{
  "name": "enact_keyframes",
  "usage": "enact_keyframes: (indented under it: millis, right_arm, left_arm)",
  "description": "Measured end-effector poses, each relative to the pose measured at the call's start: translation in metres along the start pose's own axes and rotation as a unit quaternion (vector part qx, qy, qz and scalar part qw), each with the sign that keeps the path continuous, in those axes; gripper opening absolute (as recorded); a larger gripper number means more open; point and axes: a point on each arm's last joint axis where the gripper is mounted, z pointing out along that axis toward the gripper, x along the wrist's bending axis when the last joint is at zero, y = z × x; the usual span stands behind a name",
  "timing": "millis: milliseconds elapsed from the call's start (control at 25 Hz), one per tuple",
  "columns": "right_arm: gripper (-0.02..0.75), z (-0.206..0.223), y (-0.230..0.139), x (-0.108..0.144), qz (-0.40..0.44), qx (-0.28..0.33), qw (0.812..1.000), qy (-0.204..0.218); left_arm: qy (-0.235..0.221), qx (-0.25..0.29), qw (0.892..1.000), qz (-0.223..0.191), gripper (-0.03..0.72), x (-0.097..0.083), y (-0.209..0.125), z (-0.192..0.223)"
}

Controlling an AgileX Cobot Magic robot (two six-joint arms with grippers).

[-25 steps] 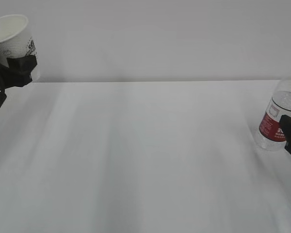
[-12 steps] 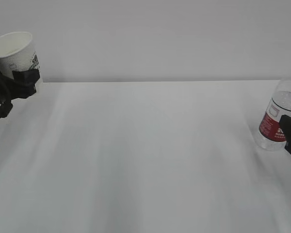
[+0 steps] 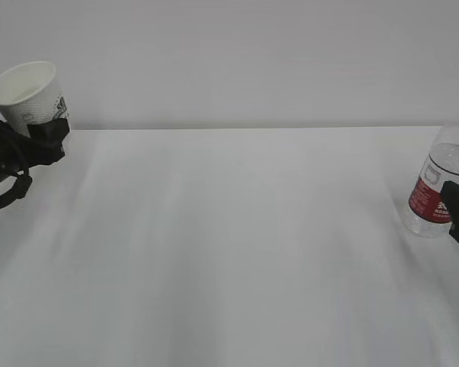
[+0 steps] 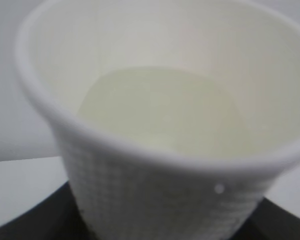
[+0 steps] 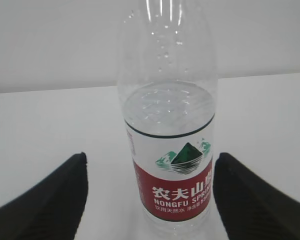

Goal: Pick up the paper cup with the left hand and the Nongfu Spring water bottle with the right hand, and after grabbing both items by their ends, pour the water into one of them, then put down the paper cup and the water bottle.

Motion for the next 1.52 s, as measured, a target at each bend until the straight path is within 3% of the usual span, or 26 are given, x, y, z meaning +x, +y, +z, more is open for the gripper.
enact_keyframes:
  millis: [360, 1000, 1520]
  right_arm:
    - [0.589, 0.000, 0.000, 0.000, 0.000, 0.000, 1.000, 0.000]
    - [0.589, 0.000, 0.000, 0.000, 0.001, 0.001, 1.000, 0.000]
    - [0.589, 0.000, 0.000, 0.000, 0.001, 0.001, 1.000, 0.001]
  left_arm:
    - [-0.002, 0.010, 1.000, -0.010, 0.442, 0.003, -0.028, 0.005]
    - [0.036, 0.052, 0.997, -0.036, 0.442, 0.013, -0.067, 0.008]
    - [0.040, 0.054, 0.997, -0.038, 0.442, 0.014, -0.069, 0.008]
